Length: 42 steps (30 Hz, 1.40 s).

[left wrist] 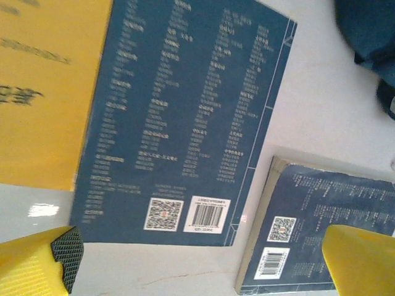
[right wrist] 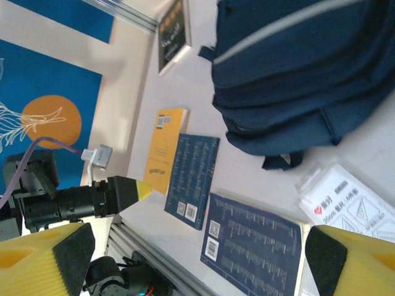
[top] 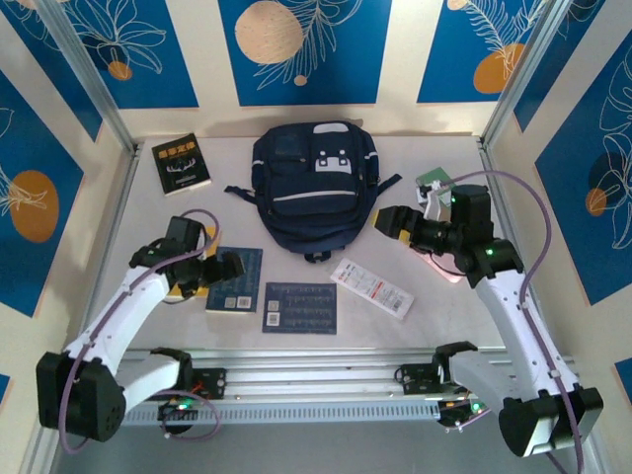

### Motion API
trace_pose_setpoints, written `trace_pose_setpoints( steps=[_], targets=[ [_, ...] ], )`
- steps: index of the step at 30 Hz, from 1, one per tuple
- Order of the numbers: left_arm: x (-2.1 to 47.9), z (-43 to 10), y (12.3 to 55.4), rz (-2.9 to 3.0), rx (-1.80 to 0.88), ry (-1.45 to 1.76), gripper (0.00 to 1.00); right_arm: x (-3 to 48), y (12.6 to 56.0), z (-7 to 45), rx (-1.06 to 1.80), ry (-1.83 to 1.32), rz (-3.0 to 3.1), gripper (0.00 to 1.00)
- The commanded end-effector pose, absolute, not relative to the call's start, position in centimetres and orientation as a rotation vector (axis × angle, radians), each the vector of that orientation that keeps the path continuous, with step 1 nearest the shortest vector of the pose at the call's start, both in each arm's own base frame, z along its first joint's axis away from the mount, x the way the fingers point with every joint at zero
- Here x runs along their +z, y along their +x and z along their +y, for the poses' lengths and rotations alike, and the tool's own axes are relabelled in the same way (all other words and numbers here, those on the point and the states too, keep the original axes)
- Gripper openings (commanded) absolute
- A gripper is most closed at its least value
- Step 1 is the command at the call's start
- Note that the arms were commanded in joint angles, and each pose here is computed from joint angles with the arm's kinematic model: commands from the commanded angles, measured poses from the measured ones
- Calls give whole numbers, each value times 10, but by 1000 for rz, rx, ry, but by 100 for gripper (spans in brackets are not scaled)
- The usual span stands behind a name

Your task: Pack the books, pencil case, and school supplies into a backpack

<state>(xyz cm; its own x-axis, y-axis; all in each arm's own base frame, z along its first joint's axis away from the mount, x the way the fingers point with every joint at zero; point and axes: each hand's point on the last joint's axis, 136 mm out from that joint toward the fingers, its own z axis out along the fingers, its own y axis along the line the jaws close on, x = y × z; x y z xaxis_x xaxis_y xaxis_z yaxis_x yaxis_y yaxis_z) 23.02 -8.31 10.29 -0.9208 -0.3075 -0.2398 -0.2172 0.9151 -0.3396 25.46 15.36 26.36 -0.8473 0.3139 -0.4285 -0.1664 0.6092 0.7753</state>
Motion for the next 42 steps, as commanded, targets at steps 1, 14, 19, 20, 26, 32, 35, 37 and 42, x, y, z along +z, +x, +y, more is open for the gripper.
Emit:
trace_pose_setpoints(
  steps=[1, 14, 19, 20, 26, 32, 35, 37, 42],
  targets=[
    [100, -96, 242, 2763, -575, -435, 100, 254, 247, 162, 1210, 155, 2380, 90],
    [81, -159, 219, 2832, -766, -203, 91, 119, 180, 245, 875, -85, 2955, 88],
    [81, -173, 220, 2816, -815, -168, 91, 117, 217, 234, 837, 86, 2884, 86],
    [84, -174, 222, 2804, -827, -166, 91, 118, 226, 233, 856, 132, 2864, 85],
    [100, -173, 228, 2759, -819, -163, 92, 113, 276, 242, 857, 614, 2807, 53],
    [120, -161, 226, 2706, -751, -152, 93, 110, 315, 285, 954, 835, 2732, 53],
    [131, -158, 223, 2686, -740, -125, 93, 104, 333, 291, 888, 892, 2704, 60],
    [136, -154, 221, 2676, -720, -115, 94, 93, 343, 292, 851, 949, 2715, 64],
    [152, -149, 220, 2644, -705, -103, 94, 58, 353, 295, 778, 1017, 2791, 65]
  ],
)
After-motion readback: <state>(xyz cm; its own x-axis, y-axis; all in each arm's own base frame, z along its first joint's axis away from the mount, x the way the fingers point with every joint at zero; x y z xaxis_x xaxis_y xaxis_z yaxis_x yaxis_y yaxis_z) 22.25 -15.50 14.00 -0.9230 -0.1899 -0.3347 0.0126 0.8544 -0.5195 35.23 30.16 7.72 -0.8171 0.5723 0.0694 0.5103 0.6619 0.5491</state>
